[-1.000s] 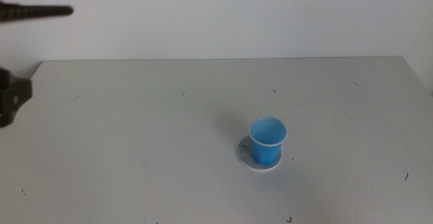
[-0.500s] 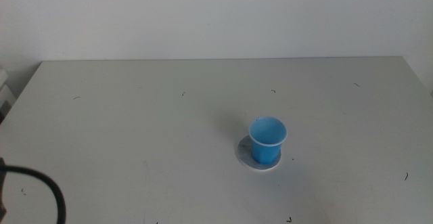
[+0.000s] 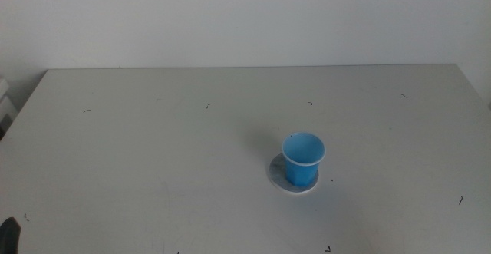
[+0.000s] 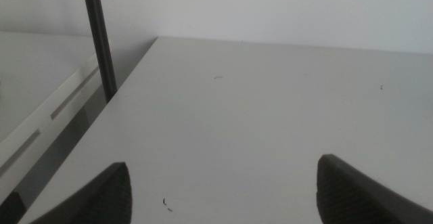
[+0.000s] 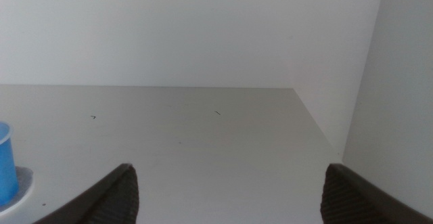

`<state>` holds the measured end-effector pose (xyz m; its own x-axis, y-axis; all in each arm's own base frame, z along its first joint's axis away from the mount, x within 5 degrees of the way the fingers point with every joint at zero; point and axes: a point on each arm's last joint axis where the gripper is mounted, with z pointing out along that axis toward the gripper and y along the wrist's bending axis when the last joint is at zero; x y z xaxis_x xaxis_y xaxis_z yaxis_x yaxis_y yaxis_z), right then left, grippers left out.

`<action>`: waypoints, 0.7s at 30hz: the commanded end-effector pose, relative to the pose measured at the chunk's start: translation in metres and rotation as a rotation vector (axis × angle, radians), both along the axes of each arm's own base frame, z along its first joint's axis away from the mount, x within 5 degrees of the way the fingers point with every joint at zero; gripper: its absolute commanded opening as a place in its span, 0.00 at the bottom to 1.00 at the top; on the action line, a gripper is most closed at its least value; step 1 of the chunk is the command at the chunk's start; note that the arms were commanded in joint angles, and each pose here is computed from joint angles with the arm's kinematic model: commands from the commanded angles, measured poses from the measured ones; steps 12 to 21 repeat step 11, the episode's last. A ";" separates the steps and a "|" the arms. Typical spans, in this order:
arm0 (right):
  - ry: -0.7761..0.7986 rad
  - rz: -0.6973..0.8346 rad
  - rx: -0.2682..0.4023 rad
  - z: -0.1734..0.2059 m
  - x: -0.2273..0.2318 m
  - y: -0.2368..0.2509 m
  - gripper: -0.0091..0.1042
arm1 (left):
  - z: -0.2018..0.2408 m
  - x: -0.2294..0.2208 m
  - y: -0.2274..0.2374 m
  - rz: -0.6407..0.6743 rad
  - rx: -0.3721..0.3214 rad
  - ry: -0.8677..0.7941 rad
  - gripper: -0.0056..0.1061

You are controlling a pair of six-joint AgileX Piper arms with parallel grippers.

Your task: Place an empty cup on a cup mat.

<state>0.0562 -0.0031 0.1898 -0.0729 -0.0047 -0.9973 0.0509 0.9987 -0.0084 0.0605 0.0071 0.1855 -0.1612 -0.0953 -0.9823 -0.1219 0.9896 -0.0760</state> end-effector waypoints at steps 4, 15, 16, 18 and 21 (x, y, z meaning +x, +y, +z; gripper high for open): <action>-0.108 0.004 -0.023 0.012 -0.002 0.000 0.91 | 0.005 -0.004 0.000 0.000 -0.006 -0.076 0.99; -0.108 0.004 -0.023 0.012 -0.002 0.000 0.91 | 0.004 -0.006 0.000 0.002 -0.006 -0.079 0.99; -0.108 0.004 -0.023 0.012 -0.002 0.000 0.91 | 0.004 -0.006 0.000 0.002 -0.006 -0.079 0.99; -0.108 0.004 -0.023 0.012 -0.002 0.000 0.91 | 0.004 -0.006 0.000 0.002 -0.006 -0.079 0.99; -0.108 0.004 -0.023 0.012 -0.002 0.000 0.91 | 0.004 -0.006 0.000 0.002 -0.006 -0.079 0.99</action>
